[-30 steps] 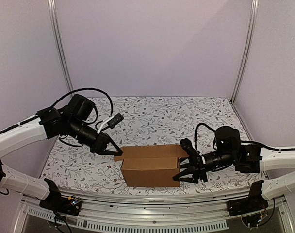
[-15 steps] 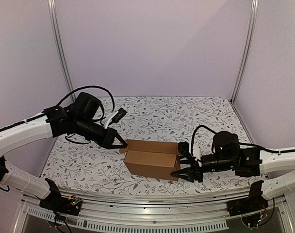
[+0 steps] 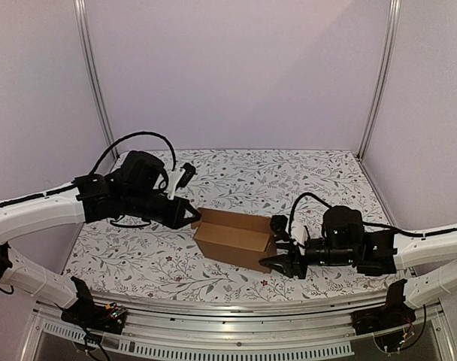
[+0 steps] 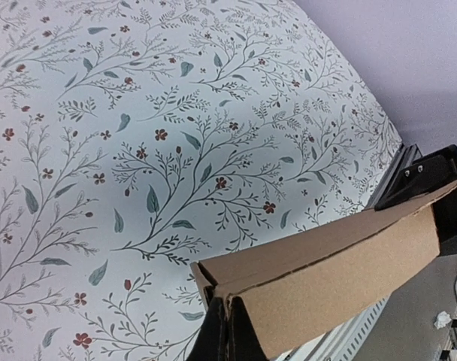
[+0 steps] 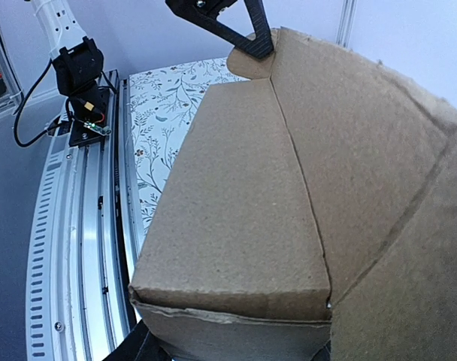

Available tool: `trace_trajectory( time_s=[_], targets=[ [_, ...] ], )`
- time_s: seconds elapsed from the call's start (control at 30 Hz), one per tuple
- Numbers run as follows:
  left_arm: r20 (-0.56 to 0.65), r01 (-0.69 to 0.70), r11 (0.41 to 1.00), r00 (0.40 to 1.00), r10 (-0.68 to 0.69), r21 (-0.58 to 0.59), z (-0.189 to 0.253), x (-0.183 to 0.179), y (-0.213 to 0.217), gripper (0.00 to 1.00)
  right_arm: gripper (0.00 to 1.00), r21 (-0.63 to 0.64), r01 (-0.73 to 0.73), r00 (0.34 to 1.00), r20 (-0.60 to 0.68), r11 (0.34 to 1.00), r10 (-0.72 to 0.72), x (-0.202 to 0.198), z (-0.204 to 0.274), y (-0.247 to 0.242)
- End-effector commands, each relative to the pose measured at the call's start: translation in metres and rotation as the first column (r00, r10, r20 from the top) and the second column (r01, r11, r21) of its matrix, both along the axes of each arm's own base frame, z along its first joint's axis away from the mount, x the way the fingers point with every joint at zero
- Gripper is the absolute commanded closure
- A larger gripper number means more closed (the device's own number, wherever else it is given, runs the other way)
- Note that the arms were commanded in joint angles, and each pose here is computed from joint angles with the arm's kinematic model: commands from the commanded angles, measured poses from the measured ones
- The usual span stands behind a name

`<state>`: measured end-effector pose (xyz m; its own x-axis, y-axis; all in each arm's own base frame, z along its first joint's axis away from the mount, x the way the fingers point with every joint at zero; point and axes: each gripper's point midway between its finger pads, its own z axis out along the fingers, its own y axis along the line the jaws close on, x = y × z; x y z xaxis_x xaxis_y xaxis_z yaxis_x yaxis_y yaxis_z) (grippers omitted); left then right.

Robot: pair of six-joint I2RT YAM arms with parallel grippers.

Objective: Fold the paper box

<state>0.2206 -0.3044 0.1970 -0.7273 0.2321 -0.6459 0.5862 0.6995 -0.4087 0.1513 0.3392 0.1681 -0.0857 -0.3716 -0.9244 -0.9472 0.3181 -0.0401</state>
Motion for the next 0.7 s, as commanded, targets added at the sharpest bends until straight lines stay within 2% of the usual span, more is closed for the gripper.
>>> trace_trajectory(
  time_s=[0.0, 0.2, 0.67],
  targets=[
    [-0.037, 0.022, 1.0, 0.999, -0.022, 0.016, -0.031, -0.017, -0.008, 1.0, 0.63, 0.095, 0.189, 0.98, 0.043, 0.977, -0.194, 0.038, 0.018, 0.0],
    [-0.03, -0.009, 1.0, 1.0, 0.009, 0.008, -0.054, -0.015, -0.009, 1.0, 0.63, 0.057, 0.221, 0.974, 0.036, 0.974, -0.223, 0.045, -0.013, 0.002],
    [-0.04, -0.022, 0.999, 0.999, 0.021, -0.031, -0.091, -0.033, -0.013, 1.0, 0.64, 0.08, 0.265, 0.964, -0.018, 0.961, -0.265, 0.047, -0.061, -0.003]
  ],
)
